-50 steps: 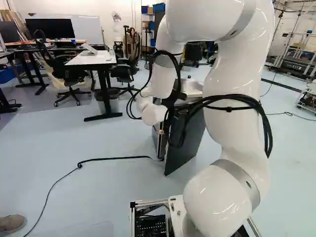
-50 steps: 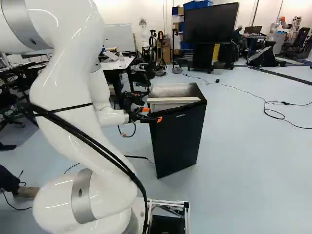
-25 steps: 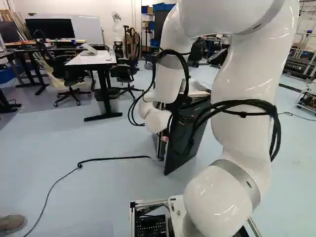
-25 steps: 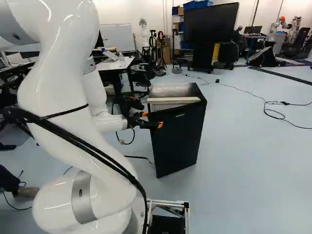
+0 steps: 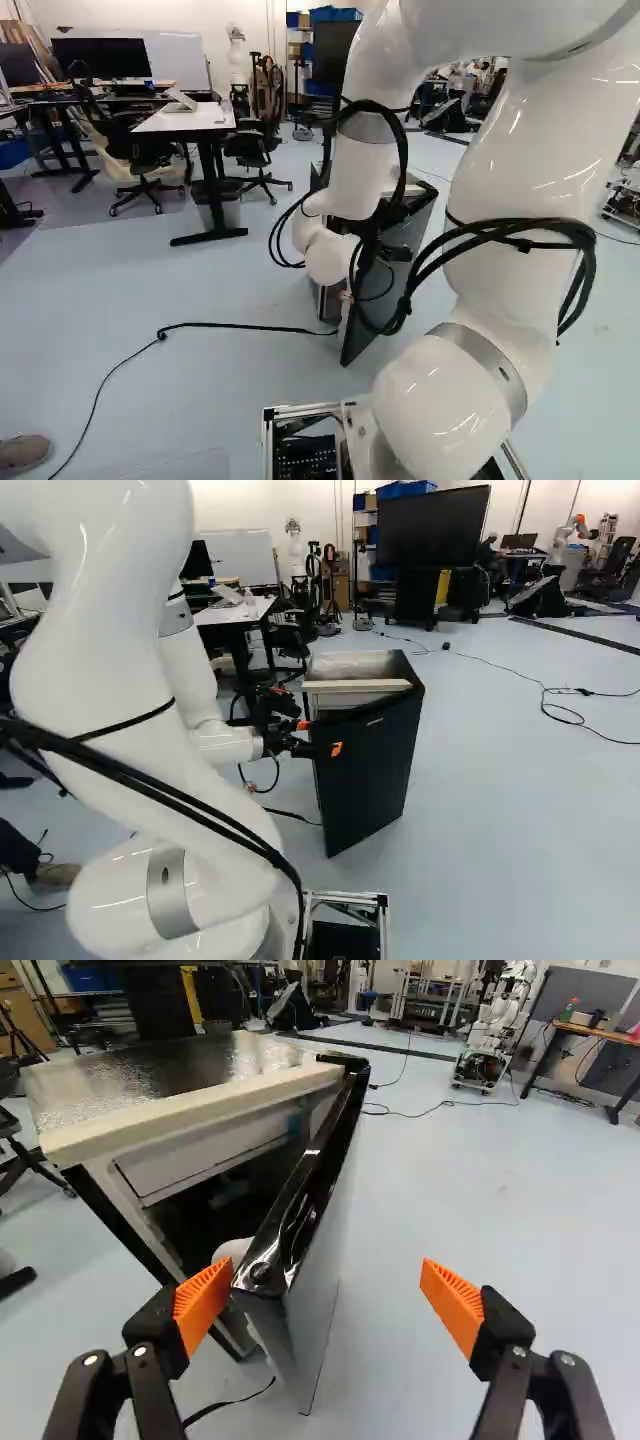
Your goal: Open the fridge door
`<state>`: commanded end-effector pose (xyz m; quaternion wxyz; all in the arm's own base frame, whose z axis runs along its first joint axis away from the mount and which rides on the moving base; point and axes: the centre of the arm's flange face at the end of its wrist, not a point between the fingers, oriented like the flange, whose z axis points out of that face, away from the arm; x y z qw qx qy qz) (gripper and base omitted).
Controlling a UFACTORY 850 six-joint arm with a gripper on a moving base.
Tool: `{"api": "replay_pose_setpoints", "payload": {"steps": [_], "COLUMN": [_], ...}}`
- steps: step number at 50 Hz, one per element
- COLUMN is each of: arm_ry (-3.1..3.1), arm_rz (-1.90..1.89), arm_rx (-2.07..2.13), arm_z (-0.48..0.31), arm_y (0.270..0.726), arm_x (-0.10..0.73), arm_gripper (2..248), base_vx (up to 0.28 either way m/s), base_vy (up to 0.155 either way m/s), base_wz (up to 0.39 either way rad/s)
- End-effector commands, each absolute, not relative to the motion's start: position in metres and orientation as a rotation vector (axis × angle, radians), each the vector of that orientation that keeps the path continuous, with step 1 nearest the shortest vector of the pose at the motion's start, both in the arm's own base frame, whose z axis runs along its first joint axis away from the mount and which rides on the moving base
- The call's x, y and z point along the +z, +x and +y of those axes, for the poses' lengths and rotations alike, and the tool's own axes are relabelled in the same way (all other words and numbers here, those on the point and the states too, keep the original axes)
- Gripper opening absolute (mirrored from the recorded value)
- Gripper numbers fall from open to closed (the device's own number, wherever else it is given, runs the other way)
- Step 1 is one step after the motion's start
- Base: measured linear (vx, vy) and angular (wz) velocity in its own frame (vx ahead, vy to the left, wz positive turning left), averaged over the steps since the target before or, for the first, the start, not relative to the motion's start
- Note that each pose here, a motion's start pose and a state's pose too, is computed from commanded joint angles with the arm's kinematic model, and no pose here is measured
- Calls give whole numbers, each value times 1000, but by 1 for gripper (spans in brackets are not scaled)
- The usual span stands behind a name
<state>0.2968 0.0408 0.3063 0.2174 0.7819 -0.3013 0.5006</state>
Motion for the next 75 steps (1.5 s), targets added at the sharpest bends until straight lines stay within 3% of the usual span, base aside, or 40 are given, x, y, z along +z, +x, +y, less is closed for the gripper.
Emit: {"api": "replay_pose_setpoints", "payload": {"steps": [34,75], "arm_ry": [2087,1860], "arm_rz": [-938,-1204], "arm_rx": [1300,1142], "arm_z": [0,-60], "arm_y": [247,240], "arm_x": [305,305], "arm_gripper": [247,247], "base_vx": [0,0], "base_vy": [0,0], "base_wz": [0,0]}}
